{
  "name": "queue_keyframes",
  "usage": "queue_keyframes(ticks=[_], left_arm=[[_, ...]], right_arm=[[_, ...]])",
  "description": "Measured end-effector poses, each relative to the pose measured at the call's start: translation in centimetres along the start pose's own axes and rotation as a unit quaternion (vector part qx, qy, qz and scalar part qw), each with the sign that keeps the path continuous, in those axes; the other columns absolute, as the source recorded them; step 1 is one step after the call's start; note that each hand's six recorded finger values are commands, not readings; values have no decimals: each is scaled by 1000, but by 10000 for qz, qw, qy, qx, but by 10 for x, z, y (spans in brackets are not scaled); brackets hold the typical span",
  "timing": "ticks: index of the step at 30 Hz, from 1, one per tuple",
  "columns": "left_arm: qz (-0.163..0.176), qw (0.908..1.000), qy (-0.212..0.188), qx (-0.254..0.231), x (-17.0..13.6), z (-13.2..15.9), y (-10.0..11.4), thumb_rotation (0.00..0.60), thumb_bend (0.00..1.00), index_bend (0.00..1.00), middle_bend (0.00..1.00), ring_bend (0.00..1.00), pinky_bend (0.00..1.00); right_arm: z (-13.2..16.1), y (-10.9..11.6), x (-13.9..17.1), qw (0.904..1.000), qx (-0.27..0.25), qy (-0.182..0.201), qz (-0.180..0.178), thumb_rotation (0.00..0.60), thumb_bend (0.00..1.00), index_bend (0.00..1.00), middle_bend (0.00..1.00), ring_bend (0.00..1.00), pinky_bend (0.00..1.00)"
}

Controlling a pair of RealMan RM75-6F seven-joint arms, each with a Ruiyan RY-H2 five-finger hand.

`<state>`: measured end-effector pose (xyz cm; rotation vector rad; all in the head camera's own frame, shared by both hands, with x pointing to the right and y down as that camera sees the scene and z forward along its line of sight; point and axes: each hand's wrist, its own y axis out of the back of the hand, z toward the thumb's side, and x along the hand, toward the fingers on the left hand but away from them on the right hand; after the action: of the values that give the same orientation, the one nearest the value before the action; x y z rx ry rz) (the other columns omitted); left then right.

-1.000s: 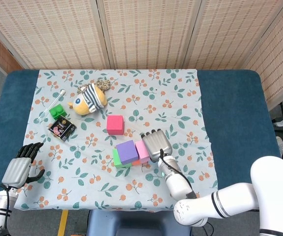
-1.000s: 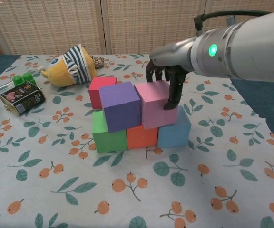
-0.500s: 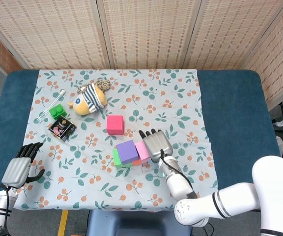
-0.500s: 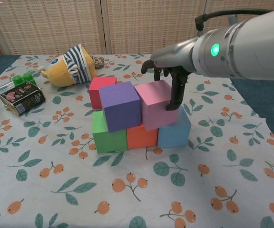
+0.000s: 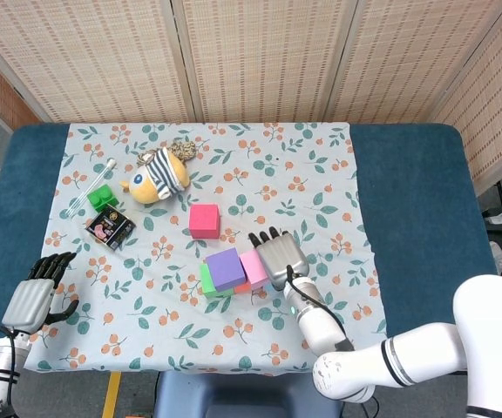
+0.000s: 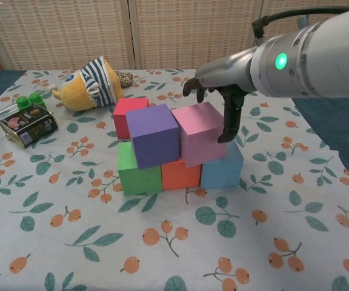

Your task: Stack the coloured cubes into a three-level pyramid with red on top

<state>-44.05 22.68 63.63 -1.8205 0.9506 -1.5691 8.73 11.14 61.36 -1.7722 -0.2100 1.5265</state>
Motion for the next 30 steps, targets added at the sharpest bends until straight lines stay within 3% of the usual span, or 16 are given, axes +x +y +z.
queue_keyframes(ticks=[6, 30], left_arm=[[12, 10000, 5, -1, 0, 0, 1, 600, 350, 0, 51, 37, 73], [62, 10000, 43, -44, -1, -4, 6, 600, 350, 0, 51, 38, 73]], right_arm=[[7, -3, 0, 9999, 11, 122, -85, 600, 50, 0, 2, 0, 231], [31, -8, -11, 9981, -329, 146, -505, 600, 43, 0, 0, 0, 227]])
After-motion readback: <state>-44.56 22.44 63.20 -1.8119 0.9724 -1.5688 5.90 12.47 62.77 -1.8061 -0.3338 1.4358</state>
